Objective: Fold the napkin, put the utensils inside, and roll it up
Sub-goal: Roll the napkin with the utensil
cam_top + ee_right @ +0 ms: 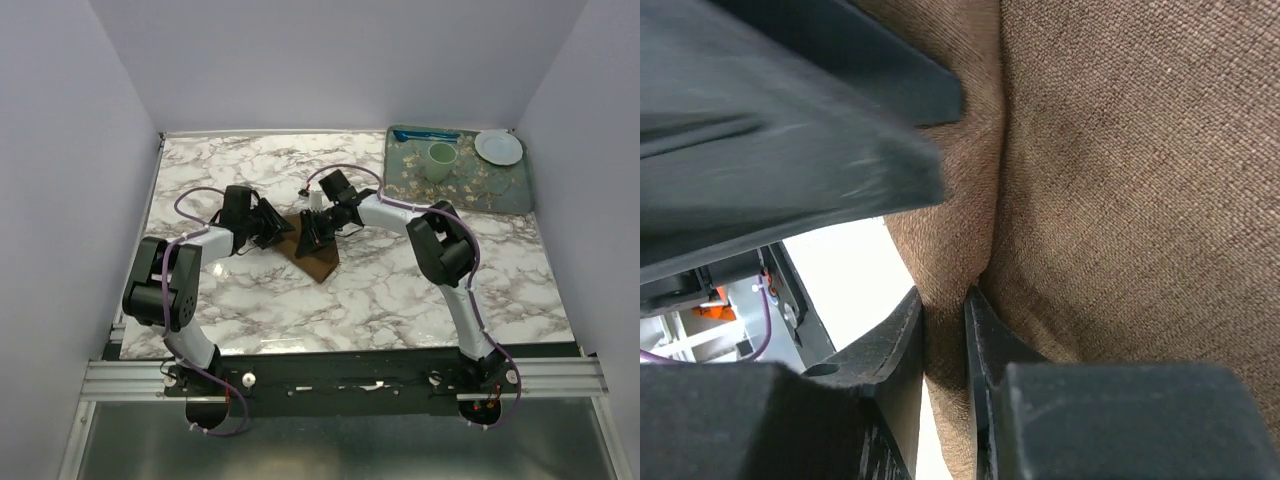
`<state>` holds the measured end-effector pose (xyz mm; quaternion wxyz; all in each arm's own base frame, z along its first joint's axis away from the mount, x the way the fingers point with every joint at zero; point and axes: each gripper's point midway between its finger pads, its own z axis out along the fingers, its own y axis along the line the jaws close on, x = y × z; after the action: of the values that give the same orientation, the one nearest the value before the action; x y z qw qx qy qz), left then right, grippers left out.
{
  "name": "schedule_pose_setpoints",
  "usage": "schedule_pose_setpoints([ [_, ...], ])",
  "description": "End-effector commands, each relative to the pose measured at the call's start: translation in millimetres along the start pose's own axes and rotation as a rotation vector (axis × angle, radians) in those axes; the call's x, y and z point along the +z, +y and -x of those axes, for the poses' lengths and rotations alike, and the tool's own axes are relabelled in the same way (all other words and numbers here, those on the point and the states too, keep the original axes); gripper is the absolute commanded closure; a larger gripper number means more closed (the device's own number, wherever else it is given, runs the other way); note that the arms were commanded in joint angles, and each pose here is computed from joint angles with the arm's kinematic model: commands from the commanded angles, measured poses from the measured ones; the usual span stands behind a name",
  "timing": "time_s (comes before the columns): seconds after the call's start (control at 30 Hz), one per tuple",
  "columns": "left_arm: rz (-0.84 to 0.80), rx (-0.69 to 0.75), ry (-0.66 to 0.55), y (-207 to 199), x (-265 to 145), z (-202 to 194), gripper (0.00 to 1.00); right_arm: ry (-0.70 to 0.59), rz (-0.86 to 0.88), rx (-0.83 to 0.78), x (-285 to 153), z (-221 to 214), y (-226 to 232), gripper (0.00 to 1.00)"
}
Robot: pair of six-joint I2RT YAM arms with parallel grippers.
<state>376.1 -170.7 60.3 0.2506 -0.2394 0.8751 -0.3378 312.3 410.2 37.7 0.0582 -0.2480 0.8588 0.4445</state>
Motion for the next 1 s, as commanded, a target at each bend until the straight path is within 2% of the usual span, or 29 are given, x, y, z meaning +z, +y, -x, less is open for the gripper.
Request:
schedule_pose_setpoints([
  [0.0, 0.093, -0.086, 0.045, 40, 16, -22, 0.43, 0.055, -0.011, 0.048, 5, -16, -9, 0.71],
  [0.1, 0.120, -0.109, 0.056, 51, 20, -27, 0.43, 0.031, -0.039, 0.023, -4, -10, -4, 0.62],
  [0.13, 0.124, -0.110, 0.057, 54, 19, -28, 0.43, 0.020, -0.054, 0.011, -8, -8, -2, 0.53],
  [0.23, 0.136, -0.108, 0.050, 60, 18, -30, 0.40, -0.016, -0.130, -0.049, -26, 1, 5, 0.42],
  [0.37, 0.141, -0.115, 0.049, 65, 17, -29, 0.39, -0.049, -0.282, -0.150, -44, 9, 17, 0.34],
  [0.4, 0.140, -0.117, 0.047, 65, 18, -28, 0.39, -0.099, -0.398, -0.210, -57, 20, 16, 0.32],
  [0.47, 0.140, -0.120, 0.048, 67, 18, -29, 0.39, -0.117, -0.500, -0.320, -53, 17, 32, 0.25],
  [0.53, 0.139, -0.131, 0.051, 69, 17, -30, 0.39, -0.176, -0.728, -0.425, -65, 27, 24, 0.21],
  [0.57, 0.141, -0.135, 0.053, 70, 18, -30, 0.39, -0.184, -0.772, -0.494, -55, 24, 36, 0.17],
  [0.6, 0.141, -0.138, 0.055, 70, 18, -30, 0.38, -0.209, -0.891, -0.535, -63, 29, 31, 0.17],
  [0.7, 0.138, -0.145, 0.059, 72, 18, -29, 0.38, -0.205, -1.021, -0.634, -50, 24, 33, 0.14],
  [0.97, 0.129, -0.148, 0.061, 71, 16, -29, 0.39, -0.125, -1.041, -0.701, -11, 8, 16, 0.12],
])
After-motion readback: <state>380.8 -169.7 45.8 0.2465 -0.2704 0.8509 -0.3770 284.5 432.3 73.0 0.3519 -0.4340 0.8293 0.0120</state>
